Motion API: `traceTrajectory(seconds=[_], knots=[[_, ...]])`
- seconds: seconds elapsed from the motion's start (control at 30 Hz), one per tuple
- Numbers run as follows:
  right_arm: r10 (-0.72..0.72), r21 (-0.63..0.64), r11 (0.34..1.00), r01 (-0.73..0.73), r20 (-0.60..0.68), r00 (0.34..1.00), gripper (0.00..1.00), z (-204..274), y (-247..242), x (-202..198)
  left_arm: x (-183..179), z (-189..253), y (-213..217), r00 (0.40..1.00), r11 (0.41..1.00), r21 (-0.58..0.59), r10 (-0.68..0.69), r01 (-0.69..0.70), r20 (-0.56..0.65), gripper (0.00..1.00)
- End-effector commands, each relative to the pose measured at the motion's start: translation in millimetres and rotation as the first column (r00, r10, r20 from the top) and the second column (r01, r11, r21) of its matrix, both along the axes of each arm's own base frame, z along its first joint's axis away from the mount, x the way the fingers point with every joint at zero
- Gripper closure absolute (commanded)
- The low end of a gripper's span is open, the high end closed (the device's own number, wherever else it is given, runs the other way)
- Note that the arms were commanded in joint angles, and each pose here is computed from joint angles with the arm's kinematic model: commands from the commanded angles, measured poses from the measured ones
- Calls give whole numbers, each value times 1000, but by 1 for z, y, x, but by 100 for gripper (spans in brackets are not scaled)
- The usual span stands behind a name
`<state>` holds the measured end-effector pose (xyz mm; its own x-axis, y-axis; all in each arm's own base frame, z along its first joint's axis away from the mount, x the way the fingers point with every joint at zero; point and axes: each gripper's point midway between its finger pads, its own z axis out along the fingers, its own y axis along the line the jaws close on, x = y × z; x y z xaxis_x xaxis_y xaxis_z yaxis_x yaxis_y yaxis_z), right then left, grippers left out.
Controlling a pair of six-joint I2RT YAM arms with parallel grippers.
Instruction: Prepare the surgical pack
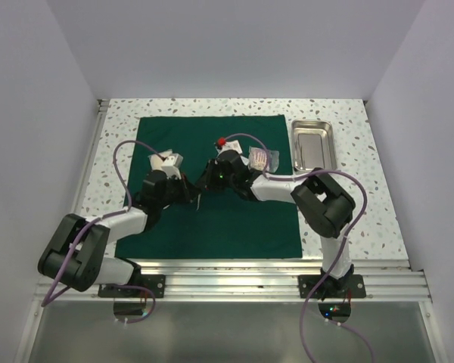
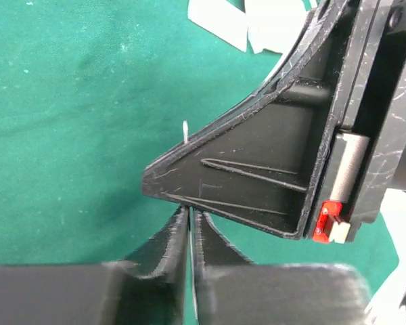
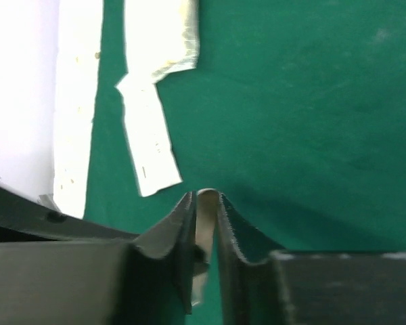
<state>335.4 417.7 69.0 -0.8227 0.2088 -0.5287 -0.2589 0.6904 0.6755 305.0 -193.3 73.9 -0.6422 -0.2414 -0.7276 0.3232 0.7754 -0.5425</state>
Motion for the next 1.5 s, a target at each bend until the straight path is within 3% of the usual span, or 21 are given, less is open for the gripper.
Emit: traceTrajectory(seconds=[0.0,0.17,0.23,0.37,0.4,0.47,0.5,0.53,0.6,0.63,0.7,0.83,1.0,1.27,1.47], knots=[[-36,72,997,34,23,999,87,27,10,10,6,30,-6,995,998,-65,-4,11,104,87],[-72,41,997,69,53,996,98,39,-8,26,2,40,5,988,998,-58,44,-36,148,48],[-79,24,997,77,76,994,100,47,-23,37,2,49,15,979,995,-51,95,-87,179,42],[-192,-30,980,197,134,972,100,71,-107,88,-1,57,37,957,982,-21,186,-186,223,32],[-184,-109,974,200,140,973,100,65,-130,91,-1,54,44,952,976,-3,214,-218,219,30],[-245,-172,946,276,181,952,100,88,-184,121,-1,58,49,945,972,5,228,-236,236,28],[-207,-284,927,246,162,965,100,77,-208,118,-2,54,50,947,970,17,232,-241,224,28],[-223,-300,913,277,202,954,100,101,-234,139,-1,52,50,949,970,25,230,-241,216,28],[-179,-444,868,221,134,975,100,83,-268,139,-1,52,48,951,972,22,223,-233,213,28],[-190,-458,854,248,171,967,100,103,-286,154,-1,51,48,953,973,24,220,-230,209,28],[-165,-564,802,198,110,980,99,84,-312,156,-1,52,46,954,974,22,214,-224,211,28],[-203,-654,717,242,137,970,98,92,-359,185,0,49,46,955,975,32,211,-222,207,27],[-197,-736,659,154,29,980,94,58,-373,193,1,48,47,956,974,37,212,-224,205,27],[-217,-816,556,155,38,975,94,25,-396,194,2,43,46,958,974,45,211,-223,195,27],[-233,-806,572,155,21,972,92,3,-393,189,3,42,45,959,975,44,205,-217,193,27]])
